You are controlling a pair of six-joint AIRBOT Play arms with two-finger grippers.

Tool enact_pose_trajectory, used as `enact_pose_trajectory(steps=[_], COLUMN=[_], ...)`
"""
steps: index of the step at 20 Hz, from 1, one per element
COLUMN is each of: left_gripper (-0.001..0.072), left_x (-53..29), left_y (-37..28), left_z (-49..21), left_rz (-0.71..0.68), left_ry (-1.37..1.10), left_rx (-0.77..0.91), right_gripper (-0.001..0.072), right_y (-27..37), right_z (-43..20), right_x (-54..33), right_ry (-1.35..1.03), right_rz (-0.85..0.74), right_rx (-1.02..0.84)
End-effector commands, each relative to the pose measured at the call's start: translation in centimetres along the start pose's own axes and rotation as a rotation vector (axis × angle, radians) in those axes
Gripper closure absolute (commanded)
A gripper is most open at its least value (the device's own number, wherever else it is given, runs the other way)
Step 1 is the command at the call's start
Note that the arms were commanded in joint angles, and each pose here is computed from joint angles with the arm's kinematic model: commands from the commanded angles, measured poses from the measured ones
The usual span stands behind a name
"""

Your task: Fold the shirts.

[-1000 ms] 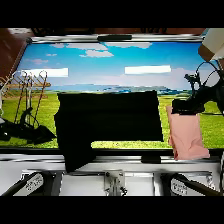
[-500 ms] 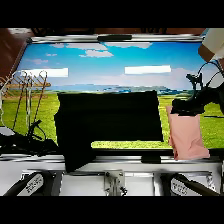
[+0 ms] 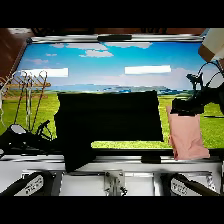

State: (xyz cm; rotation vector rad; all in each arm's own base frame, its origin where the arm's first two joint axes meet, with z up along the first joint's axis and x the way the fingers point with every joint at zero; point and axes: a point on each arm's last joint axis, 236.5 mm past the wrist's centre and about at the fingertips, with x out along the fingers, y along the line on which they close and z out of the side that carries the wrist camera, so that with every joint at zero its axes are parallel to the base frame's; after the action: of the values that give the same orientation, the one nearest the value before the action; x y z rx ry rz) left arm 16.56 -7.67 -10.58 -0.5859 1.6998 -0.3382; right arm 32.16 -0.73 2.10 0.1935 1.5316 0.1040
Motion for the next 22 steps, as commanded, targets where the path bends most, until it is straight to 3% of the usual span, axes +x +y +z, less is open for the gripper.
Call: enact_pose_trajectory(steps=[1,3,7,8,14,22], left_gripper=[0.0533,0.0679,0.0680,0.0679,0.0679,0.0680], left_x=[0.6,0.6,0.5,0.5,0.5,0.5], left_y=[-1.2,-1.3,-1.4,-1.4,-1.5,-1.6], left_z=[1.2,1.0,1.1,1.1,0.7,0.7], left_rz=[-0.020,-0.023,-0.022,-0.022,-0.029,-0.031], left_ry=[-0.043,-0.034,-0.038,-0.038,-0.024,-0.023], left_rx=[-0.006,0.001,0.003,0.003,0.037,0.037], right_gripper=[0.0242,0.0242,0.0241,0.0128,0.0123,0.0129], right_y=[0.5,2.1,2.5,2.4,1.0,1.2], right_z=[-1.7,-3.6,-5.6,-6.2,-9.8,-8.0], right_x=[1.7,3.9,7.4,8.0,11.8,13.3], right_ry=[0.061,0.122,0.158,0.174,0.243,0.154], right_rz=[0.037,0.121,0.163,0.164,0.122,0.092], right_rx=[-0.018,-0.017,-0.003,0.003,0.066,0.084])
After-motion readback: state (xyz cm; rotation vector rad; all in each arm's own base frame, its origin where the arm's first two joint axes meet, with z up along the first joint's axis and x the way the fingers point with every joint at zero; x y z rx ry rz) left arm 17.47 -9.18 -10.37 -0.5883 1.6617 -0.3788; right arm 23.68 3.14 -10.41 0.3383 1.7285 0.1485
